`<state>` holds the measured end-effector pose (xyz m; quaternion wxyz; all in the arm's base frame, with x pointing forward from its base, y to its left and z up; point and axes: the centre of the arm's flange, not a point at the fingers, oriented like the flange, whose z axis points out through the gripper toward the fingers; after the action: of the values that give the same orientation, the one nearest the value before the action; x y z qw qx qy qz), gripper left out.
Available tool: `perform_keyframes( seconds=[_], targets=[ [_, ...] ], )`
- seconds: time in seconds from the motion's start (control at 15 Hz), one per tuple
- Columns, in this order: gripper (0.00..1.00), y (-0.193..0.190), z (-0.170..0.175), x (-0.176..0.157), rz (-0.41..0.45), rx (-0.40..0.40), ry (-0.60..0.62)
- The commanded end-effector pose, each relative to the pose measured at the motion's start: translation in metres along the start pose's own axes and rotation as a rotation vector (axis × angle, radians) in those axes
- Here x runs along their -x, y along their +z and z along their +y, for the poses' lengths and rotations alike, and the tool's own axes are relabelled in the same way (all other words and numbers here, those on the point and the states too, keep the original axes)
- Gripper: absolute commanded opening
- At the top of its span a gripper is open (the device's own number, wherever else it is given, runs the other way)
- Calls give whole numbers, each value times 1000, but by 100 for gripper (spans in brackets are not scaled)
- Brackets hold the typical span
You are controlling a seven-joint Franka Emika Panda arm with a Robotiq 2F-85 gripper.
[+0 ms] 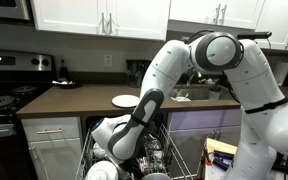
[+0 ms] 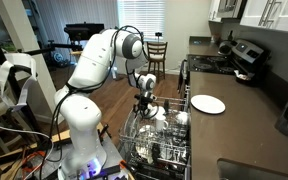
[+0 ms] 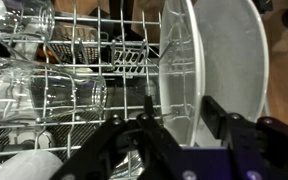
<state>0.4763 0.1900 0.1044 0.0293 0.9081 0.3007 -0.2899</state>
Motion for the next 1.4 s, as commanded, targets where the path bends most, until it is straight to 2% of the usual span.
perform_keyframes(
  seconds=[0.0,0.07,0.33,0.4,0.93,1.33],
  targets=[
    [30,-5,10,0,-11,-72,-28],
    [24,-5,10,1,-12,-83,-30],
    [15,-6,12,3,-25,-143,-51],
    [5,-6,14,4,-30,-158,-60],
    [3,-11,26,17,-55,-270,-88],
    [4,-19,26,31,-29,-280,-118]
  ],
)
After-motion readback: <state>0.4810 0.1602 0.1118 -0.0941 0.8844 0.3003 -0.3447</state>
